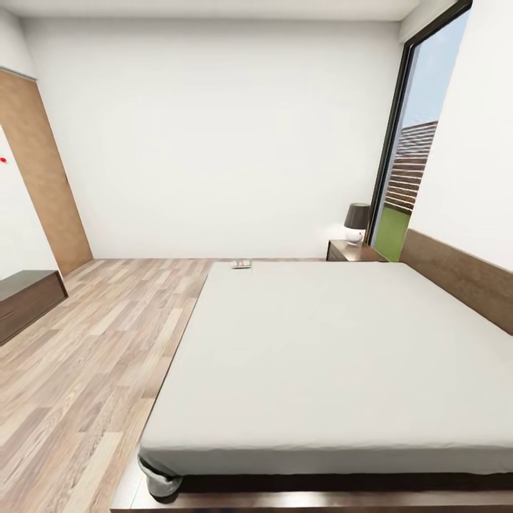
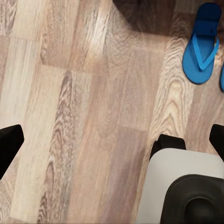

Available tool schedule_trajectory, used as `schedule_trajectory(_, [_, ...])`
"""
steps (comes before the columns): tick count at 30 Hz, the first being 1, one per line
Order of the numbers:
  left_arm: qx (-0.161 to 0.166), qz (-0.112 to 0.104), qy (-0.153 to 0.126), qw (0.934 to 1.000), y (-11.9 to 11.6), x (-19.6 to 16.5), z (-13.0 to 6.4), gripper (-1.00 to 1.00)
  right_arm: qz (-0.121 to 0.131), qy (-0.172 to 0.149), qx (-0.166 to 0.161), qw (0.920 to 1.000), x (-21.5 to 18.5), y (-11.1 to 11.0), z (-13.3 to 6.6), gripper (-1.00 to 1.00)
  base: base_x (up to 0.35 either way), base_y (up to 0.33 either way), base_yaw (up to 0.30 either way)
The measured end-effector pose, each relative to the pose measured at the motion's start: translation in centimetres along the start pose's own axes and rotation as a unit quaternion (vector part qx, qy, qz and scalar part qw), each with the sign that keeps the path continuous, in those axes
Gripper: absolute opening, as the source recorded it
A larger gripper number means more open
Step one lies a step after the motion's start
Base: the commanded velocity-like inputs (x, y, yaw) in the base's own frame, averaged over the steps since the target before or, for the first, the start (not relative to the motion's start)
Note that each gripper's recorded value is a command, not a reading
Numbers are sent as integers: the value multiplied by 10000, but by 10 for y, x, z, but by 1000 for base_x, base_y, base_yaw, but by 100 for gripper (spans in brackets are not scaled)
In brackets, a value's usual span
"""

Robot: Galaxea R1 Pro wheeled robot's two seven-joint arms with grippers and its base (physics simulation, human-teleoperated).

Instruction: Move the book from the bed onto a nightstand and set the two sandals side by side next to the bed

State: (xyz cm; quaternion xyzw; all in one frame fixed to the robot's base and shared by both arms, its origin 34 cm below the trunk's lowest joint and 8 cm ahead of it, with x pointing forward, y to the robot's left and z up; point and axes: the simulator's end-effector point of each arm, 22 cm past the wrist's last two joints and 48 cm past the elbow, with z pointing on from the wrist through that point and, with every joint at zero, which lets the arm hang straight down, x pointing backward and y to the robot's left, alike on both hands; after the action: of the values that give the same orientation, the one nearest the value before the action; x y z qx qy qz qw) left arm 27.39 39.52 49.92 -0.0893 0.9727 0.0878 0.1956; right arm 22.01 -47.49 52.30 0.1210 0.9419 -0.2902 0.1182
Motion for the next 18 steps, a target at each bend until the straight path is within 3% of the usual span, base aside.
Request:
schedule_trajectory(5, [-16, -3, 0, 10000, 2, -3, -7, 100, 24, 86, -64, 9999, 5, 6, -10, 100, 0, 0, 0])
schedule_trajectory(18, [-16, 21, 2, 10000, 4, -10, -25, 100, -85, 634, -438, 9970, 56, 49, -56, 100, 0, 0, 0])
